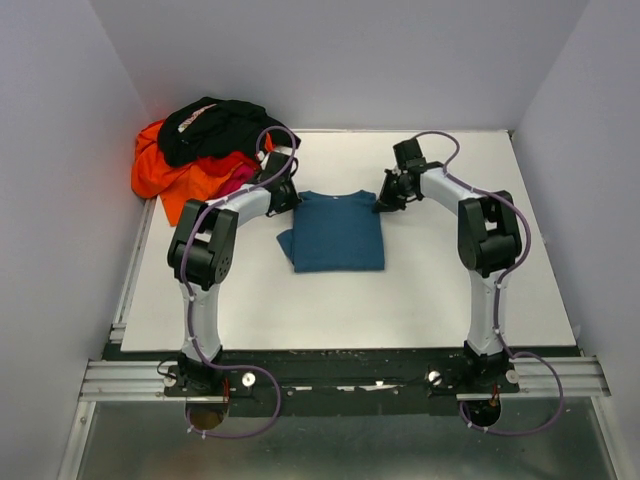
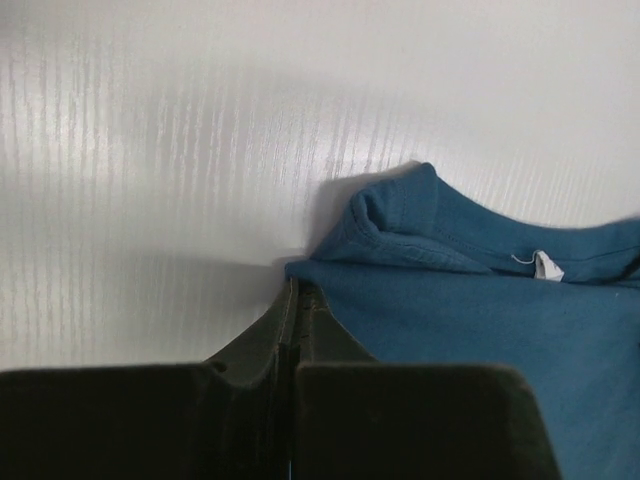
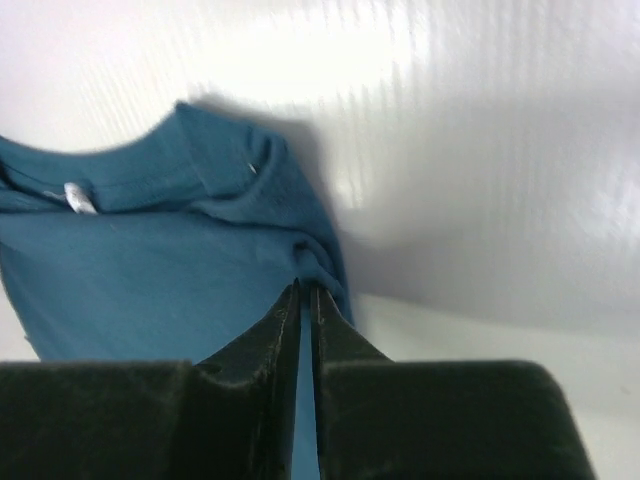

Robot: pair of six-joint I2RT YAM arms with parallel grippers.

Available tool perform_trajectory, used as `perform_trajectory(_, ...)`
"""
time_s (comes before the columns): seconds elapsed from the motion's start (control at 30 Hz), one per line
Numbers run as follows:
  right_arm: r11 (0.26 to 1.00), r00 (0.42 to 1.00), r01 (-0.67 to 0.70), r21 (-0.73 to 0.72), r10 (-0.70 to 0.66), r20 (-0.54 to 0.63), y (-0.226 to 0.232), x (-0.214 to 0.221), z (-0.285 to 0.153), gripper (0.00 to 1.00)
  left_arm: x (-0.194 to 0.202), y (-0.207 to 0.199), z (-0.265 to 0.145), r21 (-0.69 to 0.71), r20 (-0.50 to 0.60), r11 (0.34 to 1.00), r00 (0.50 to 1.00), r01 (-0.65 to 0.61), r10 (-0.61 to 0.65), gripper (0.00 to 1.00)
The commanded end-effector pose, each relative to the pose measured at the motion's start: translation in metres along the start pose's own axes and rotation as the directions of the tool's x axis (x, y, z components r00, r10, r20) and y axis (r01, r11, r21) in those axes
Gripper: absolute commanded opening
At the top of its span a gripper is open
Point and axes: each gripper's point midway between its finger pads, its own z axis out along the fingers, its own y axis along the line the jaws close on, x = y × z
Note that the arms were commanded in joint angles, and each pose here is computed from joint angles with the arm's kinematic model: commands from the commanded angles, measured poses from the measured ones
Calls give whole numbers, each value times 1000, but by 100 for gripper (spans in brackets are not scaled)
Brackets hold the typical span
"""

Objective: Fold and stack the t-shirts
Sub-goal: Put the neatly folded tshirt into the corner of the board with the right arm

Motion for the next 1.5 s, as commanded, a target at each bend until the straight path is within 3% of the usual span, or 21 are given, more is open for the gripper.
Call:
perform_trajectory(0.0, 997, 996, 41, 69, -46, 72, -16, -2, -37, 31, -14, 5, -33, 2, 49, 1000, 998, -30, 30, 15)
perform_trajectory(0.1, 997, 993, 81, -7, -80, 84, -9, 13, -55, 50, -16, 2, -57, 44, 85, 998, 996, -35, 31, 44)
perform_trajectory(0.2, 993, 992, 108, -47, -104, 65, -11, 38, -65, 52, -12, 4, -79, 69, 103, 997, 994, -32, 25, 53)
perform_trajectory(0.43, 979, 986, 162, -126, -166, -28, -18, 106, -68, 52, 22, 8, -129, 146, 136, 989, 991, -37, 17, 55)
perform_trajectory(0.67, 974, 981, 169, -150, -180, -67, -19, 128, -65, 45, 58, 17, -158, 194, 167, 979, 986, -59, 26, 56)
perform_trajectory(0.9, 982, 985, 142, -124, -153, -77, -25, 134, -66, 22, 71, 28, -164, 214, 191, 975, 981, -67, 25, 56)
perform_trajectory(1.03, 990, 990, 127, -55, -130, -52, -34, 127, -70, 4, 73, 32, -165, 209, 199, 976, 980, -66, 23, 56)
perform_trajectory(1.1, 993, 991, 121, -12, -121, -49, -39, 124, -72, 1, 74, 34, -164, 202, 198, 977, 980, -66, 25, 56)
perform_trajectory(1.3, 993, 994, 108, 40, -107, -28, -47, 120, -78, 1, 75, 37, -164, 197, 208, 977, 977, -81, 39, 56)
perform_trajectory(1.47, 982, 996, 88, 170, -90, 6, -77, 109, -88, 1, 75, 37, -165, 215, 232, 972, 972, -94, 43, 56)
